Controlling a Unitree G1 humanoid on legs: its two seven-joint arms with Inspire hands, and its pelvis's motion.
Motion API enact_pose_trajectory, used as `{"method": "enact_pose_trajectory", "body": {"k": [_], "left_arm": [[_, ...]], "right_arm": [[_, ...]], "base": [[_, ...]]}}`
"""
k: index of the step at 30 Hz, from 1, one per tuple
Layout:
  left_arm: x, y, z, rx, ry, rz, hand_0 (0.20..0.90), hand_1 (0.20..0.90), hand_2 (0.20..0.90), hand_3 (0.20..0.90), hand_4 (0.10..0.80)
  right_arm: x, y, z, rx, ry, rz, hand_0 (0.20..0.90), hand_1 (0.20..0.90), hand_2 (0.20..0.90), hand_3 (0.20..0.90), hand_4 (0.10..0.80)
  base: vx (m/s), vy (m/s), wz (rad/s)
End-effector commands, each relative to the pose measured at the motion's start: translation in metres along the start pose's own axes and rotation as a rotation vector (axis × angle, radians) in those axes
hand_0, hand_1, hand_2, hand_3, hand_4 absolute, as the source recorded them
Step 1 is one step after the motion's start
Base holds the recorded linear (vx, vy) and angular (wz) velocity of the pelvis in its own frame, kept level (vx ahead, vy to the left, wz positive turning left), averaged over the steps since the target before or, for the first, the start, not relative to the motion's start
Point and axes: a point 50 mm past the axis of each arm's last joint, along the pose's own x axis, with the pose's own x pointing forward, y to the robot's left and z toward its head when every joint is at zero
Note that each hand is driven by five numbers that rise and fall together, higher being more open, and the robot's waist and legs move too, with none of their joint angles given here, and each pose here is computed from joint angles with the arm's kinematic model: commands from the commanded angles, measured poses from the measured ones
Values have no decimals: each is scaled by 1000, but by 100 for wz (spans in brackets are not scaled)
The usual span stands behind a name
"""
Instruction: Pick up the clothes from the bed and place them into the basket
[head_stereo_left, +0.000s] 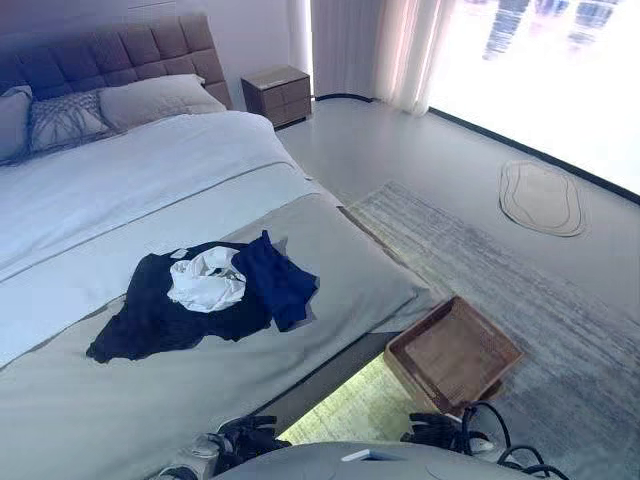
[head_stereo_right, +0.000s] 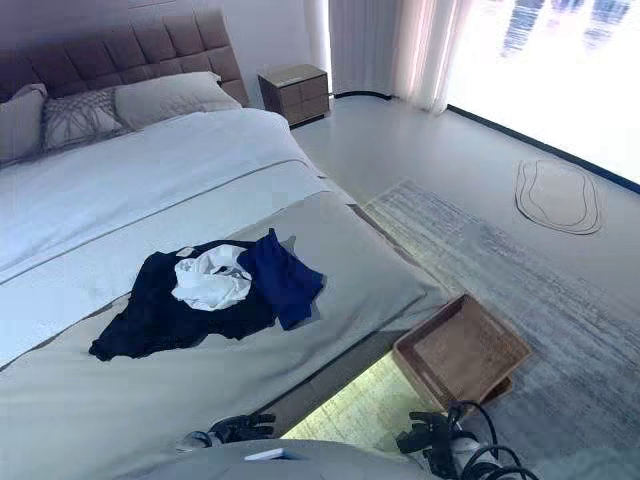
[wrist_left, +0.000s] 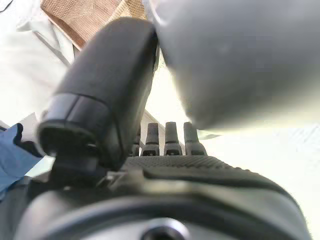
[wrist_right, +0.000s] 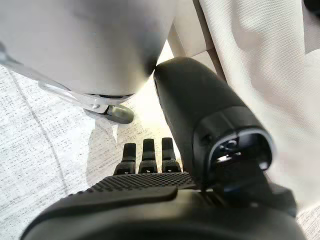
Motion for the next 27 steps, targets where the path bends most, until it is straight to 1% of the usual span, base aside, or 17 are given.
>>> {"method": "enact_pose_trajectory", "body": {"k": [1, 8, 12, 15, 19, 23, 27], "left_arm": [[-1, 11, 8, 33, 6, 16, 900, 900, 900, 900, 800], [-1, 11, 8, -7, -4, 8, 900, 900, 900, 900, 800], [-1, 12, 7, 16, 8, 33, 900, 900, 900, 900, 800], [-2, 13, 7, 21, 10, 31, 900, 900, 900, 900, 800], [-3, 16, 7, 32, 12, 39, 900, 900, 900, 900, 800], [-7, 30, 8, 45, 11, 88, 900, 900, 900, 900, 800], [-11, 36, 1, 70, 17, 109, 900, 900, 900, 900, 800]], "right_arm": [[2, 12, -6, -47, 49, 50, 900, 900, 900, 900, 800], [1, 11, -7, -51, 56, 50, 900, 900, 900, 900, 800], [1, 11, -8, -47, 59, 47, 900, 900, 900, 900, 800], [1, 9, -8, -81, 54, 27, 900, 900, 900, 900, 800], [1, -3, 3, -102, 14, -35, 900, 900, 900, 900, 800], [-5, -40, 46, -123, -114, -143, 900, 900, 900, 900, 800], [-20, -81, 86, -165, -251, -281, 900, 900, 900, 900, 800]], "base": [[0, 0, 0], [0, 0, 0], [0, 0, 0], [29, 5, 1], [50, -5, 3], [65, -39, 12], [78, -7, 15]]}}
